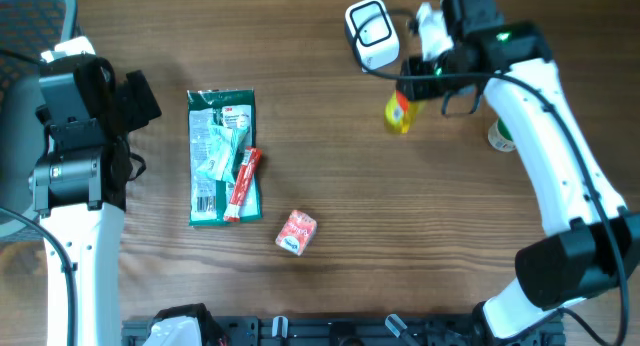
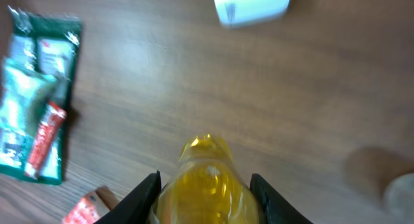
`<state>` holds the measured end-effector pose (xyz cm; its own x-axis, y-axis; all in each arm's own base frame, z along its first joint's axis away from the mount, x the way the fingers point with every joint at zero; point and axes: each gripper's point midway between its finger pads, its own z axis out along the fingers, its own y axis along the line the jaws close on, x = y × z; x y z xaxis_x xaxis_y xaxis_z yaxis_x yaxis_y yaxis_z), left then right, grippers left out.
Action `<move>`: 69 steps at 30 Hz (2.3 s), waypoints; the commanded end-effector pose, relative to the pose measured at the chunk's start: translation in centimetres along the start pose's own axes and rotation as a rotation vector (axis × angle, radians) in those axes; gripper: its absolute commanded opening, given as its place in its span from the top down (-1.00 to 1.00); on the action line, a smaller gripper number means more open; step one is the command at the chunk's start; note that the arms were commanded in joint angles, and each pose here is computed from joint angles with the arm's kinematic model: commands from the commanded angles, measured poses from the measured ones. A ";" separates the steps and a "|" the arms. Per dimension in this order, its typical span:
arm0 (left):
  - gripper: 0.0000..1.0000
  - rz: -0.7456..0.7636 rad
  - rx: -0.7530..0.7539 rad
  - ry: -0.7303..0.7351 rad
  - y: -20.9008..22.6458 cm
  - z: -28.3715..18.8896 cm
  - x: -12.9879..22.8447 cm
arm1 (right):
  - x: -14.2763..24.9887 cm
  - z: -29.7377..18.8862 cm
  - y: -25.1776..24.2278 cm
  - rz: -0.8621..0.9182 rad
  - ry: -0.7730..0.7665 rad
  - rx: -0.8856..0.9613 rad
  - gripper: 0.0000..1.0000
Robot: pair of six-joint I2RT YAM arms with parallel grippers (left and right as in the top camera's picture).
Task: Scan the item barcode
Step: 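Hold the Vim bottle under the white scanner with the right gripper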
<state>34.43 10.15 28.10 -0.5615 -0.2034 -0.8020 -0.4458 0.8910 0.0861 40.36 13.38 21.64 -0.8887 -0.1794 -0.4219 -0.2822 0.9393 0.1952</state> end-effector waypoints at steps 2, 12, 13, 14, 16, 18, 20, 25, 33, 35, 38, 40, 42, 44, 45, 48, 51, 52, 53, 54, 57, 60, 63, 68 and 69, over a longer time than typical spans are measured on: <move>-1.00 -0.004 0.001 -0.004 0.1 0.0 -0.2 | -4.5 -7.2 0.6 -0.083 -0.188 0.062 0.92; -1.00 -0.003 0.001 -0.004 0.1 0.0 -0.2 | -8.2 -3.3 0.6 -0.250 -0.234 0.088 0.91; -1.00 -0.003 0.001 -0.004 0.1 0.0 -0.2 | -9.0 -2.3 0.5 -0.258 -0.249 0.106 0.91; -1.00 -0.003 0.001 -0.004 0.1 0.0 -0.2 | -9.5 -1.7 0.4 -0.262 -0.256 0.124 0.91; -1.00 -0.003 0.001 -0.004 0.1 0.0 -0.2 | -11.0 0.2 -0.8 -0.267 -0.275 0.267 0.91; -1.00 -0.003 0.001 -0.004 0.1 0.0 -0.2 | -12.0 0.9 -2.1 -0.256 -0.296 0.447 0.91; -1.00 -0.003 0.001 -0.004 0.1 0.0 -0.2 | -13.1 1.1 -2.7 -0.239 -0.337 0.597 0.91; -1.00 -0.003 0.001 -0.004 0.1 0.0 -0.2 | -15.7 2.7 -1.0 -0.258 -0.455 0.829 0.91; -1.00 -0.003 0.001 -0.004 0.1 0.0 -0.2 | -16.4 8.9 -1.4 -0.392 -0.418 1.151 0.91; -1.00 -0.003 0.001 -0.004 0.1 0.0 -0.2 | -15.9 10.5 -1.7 -0.417 -0.388 1.164 0.91; -1.00 -0.003 0.001 -0.004 0.1 0.0 -0.2 | -15.6 12.3 -1.9 -0.427 -0.375 1.156 0.91; -1.00 -0.003 0.001 -0.004 0.1 0.0 -0.2 | -15.6 12.7 -1.7 -0.433 -0.379 1.147 0.91; -1.00 -0.003 0.001 -0.004 0.1 0.0 -0.2 | -15.9 12.8 -1.4 -0.448 -0.387 1.139 0.91; -1.00 -0.003 0.001 -0.004 0.1 0.0 -0.2 | -16.2 12.9 -1.1 -0.448 -0.407 1.124 0.91; -1.00 -0.003 0.001 -0.004 0.1 0.0 -0.2 | -16.3 12.8 -1.0 -0.445 -0.414 1.121 0.91; -1.00 -0.003 0.001 -0.004 0.1 0.0 -0.2 | -16.3 13.6 -0.4 -0.466 -0.417 1.075 0.91; -1.00 -0.003 0.001 -0.004 0.1 0.0 -0.2 | -16.4 13.7 0.2 -0.464 -0.434 1.061 0.91; -1.00 -0.004 0.001 -0.004 0.1 0.0 -0.2 | -16.5 13.7 0.3 -0.455 -0.443 1.058 0.91; -1.00 -0.003 0.001 -0.004 0.1 0.0 -0.2 | -16.5 13.7 0.3 -0.443 -0.451 1.054 0.91; -1.00 -0.003 0.001 -0.004 0.1 0.0 -0.2 | -16.5 13.7 0.3 -0.434 -0.456 1.052 0.91; -1.00 -0.003 0.001 -0.004 0.1 0.0 -0.2 | -16.3 13.8 0.2 -0.427 -0.453 1.049 0.91; -1.00 -0.003 0.001 -0.004 0.1 0.0 -0.2 | -16.4 13.8 0.2 -0.426 -0.455 1.049 0.91; -1.00 -0.003 0.001 -0.004 0.1 0.0 -0.2 | -16.4 13.8 0.2 -0.426 -0.454 1.049 0.91; -1.00 -0.003 0.001 -0.004 0.1 0.0 -0.2 | -16.1 14.4 0.1 -0.436 -0.439 1.051 0.91; -1.00 -0.003 0.001 -0.004 0.1 0.0 -0.2 | -16.0 14.6 0.0 -0.439 -0.433 1.052 0.91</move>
<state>34.44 10.16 28.12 -0.5612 -0.2034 -0.8023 -0.4459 0.8910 0.0860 59.73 20.32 15.74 -0.5396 -0.6280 -0.5608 0.0669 0.6320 -0.7721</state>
